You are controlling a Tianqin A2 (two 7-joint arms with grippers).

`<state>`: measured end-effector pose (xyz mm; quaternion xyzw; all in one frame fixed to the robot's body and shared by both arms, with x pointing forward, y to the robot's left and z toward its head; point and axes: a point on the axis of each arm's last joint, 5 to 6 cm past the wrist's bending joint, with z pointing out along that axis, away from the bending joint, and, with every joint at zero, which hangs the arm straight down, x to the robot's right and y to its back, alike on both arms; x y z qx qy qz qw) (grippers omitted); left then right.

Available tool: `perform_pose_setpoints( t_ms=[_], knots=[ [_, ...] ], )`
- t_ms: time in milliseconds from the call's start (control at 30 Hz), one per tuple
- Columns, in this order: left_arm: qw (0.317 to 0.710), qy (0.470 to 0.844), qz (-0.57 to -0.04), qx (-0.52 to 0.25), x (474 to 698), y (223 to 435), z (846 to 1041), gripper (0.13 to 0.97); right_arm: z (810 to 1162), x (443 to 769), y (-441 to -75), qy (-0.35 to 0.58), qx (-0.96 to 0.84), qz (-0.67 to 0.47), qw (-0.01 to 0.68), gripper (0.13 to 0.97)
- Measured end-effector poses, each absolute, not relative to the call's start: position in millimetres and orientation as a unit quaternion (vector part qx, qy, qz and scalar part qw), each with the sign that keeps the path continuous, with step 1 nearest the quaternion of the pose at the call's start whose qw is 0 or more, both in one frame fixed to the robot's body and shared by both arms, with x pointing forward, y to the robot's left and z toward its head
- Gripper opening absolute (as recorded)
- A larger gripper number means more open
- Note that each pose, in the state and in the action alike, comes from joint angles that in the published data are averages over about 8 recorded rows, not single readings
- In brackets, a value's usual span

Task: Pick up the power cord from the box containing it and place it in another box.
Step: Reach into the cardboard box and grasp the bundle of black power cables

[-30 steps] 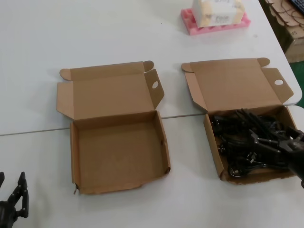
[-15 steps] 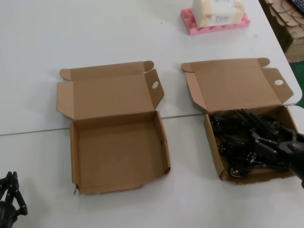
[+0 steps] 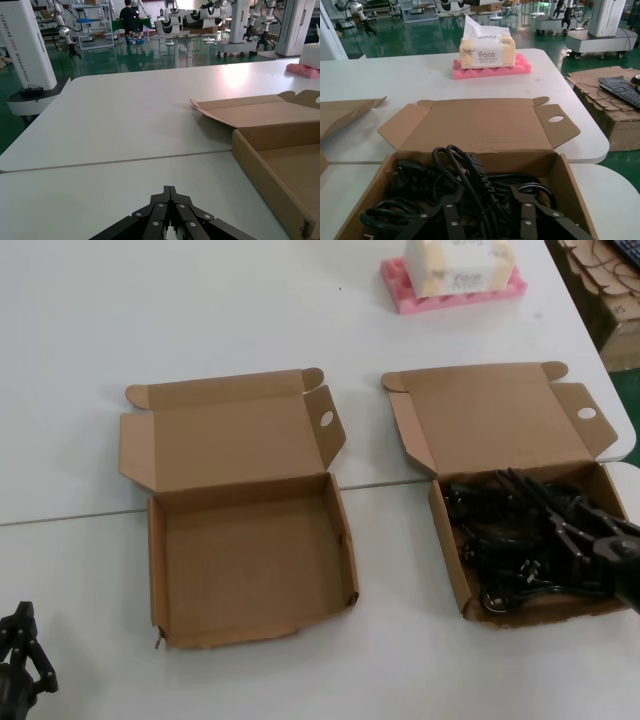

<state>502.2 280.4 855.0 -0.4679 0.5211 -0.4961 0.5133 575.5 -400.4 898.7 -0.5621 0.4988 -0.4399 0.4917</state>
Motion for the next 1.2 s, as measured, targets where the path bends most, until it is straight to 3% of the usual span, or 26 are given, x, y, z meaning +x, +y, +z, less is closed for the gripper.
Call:
perform_pose_setpoints(
  t_ms=[367, 667, 967, 1200],
  knots=[
    [0.513, 0.521, -0.496, -0.468, 502, 280, 855.0, 0.163, 906, 576, -407, 0.491, -0.570, -0.445, 0.485, 0.252],
    [0.513, 0.521, -0.496, -0.468, 502, 280, 855.0, 0.163, 923, 571, -403, 0.460, -0.578, -0.467, 0.486, 0.168],
    [0.513, 0.521, -0.496, -0.468, 502, 280, 855.0, 0.163, 946, 563, -397, 0.425, -0.585, -0.476, 0.501, 0.157],
    [0.513, 0.521, -0.496, -0.468, 502, 280, 855.0, 0.163, 940, 561, -401, 0.420, -0.609, -0.474, 0.478, 0.153]
  ],
)
